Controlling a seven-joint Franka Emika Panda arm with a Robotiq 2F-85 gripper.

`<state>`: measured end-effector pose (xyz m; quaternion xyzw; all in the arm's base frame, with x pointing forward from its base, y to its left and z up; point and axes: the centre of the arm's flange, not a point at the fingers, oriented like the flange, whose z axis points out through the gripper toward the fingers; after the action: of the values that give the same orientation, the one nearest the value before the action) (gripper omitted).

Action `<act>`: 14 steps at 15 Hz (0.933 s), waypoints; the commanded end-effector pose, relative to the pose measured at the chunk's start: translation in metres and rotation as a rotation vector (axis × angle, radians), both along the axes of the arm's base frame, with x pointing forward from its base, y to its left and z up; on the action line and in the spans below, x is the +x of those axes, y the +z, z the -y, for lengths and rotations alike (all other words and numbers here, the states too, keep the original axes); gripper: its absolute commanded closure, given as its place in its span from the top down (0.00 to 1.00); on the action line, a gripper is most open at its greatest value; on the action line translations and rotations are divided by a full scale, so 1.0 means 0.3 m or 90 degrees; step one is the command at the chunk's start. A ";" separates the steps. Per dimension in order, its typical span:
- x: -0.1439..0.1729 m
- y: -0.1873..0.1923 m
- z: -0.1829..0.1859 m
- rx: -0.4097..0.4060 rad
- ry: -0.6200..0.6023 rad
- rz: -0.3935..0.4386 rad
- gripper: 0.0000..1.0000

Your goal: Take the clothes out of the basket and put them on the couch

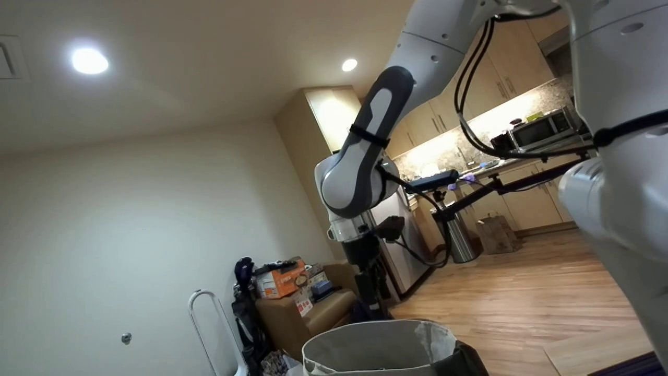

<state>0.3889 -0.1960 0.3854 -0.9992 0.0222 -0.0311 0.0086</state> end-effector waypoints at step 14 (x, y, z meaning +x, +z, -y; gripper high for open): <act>0.025 -0.327 0.380 -0.149 0.026 0.132 1.00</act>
<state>0.3963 -0.3099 0.2871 -0.9851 -0.0027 -0.1359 -0.1052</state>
